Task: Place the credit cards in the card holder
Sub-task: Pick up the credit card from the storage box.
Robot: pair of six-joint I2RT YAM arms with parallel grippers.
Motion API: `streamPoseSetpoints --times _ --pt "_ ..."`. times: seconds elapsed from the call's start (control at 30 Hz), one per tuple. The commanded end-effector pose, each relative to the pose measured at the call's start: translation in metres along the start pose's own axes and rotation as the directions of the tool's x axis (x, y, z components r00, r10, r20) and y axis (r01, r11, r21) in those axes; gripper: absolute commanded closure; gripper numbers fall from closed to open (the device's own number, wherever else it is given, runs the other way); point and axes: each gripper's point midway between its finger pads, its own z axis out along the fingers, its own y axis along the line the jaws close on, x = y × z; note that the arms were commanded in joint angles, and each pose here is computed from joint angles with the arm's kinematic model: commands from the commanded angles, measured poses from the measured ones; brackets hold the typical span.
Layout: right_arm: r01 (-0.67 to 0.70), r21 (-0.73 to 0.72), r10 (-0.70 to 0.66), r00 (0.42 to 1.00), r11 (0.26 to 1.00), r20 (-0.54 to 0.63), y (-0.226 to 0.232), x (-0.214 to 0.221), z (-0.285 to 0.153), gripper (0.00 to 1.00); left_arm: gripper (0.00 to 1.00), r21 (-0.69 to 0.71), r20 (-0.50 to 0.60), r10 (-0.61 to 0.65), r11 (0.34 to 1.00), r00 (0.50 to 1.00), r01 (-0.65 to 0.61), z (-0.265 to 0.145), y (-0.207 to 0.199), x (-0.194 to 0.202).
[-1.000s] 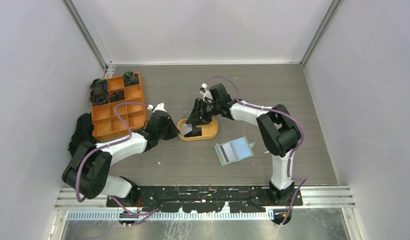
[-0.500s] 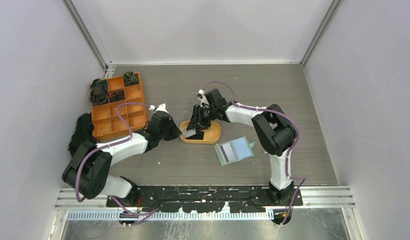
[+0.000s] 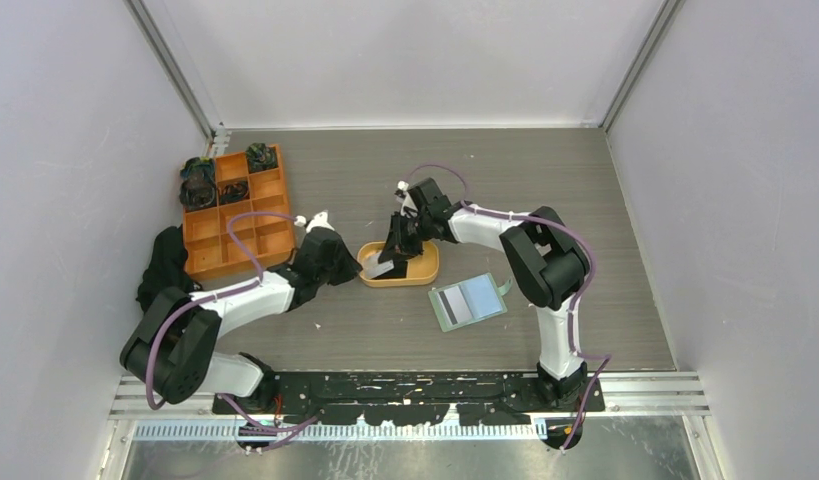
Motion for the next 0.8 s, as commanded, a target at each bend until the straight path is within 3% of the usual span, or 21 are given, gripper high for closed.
streamPoseSetpoints --times 0.0,0.17,0.37,0.77 --pt "0.048 -0.046 -0.048 0.999 0.998 0.013 0.014 -0.02 -0.004 0.91 1.0 0.055 0.123 -0.063 0.997 0.99 0.057 -0.006 -0.017 -0.026" --pt "0.038 -0.112 -0.04 0.999 0.993 -0.02 0.018 -0.021 -0.009 0.92 1.0 0.084 0.127 -0.075 0.994 0.989 0.064 -0.007 -0.024 -0.028" --pt "-0.009 -0.133 0.003 0.999 0.991 -0.044 0.013 -0.02 -0.01 0.8 0.97 0.1 0.109 -0.072 0.993 0.991 0.061 -0.005 -0.028 -0.025" --pt "-0.042 -0.185 0.034 0.998 0.982 -0.047 0.015 -0.024 -0.022 0.75 0.79 0.112 0.104 -0.068 0.992 0.992 0.056 -0.009 -0.029 -0.024"
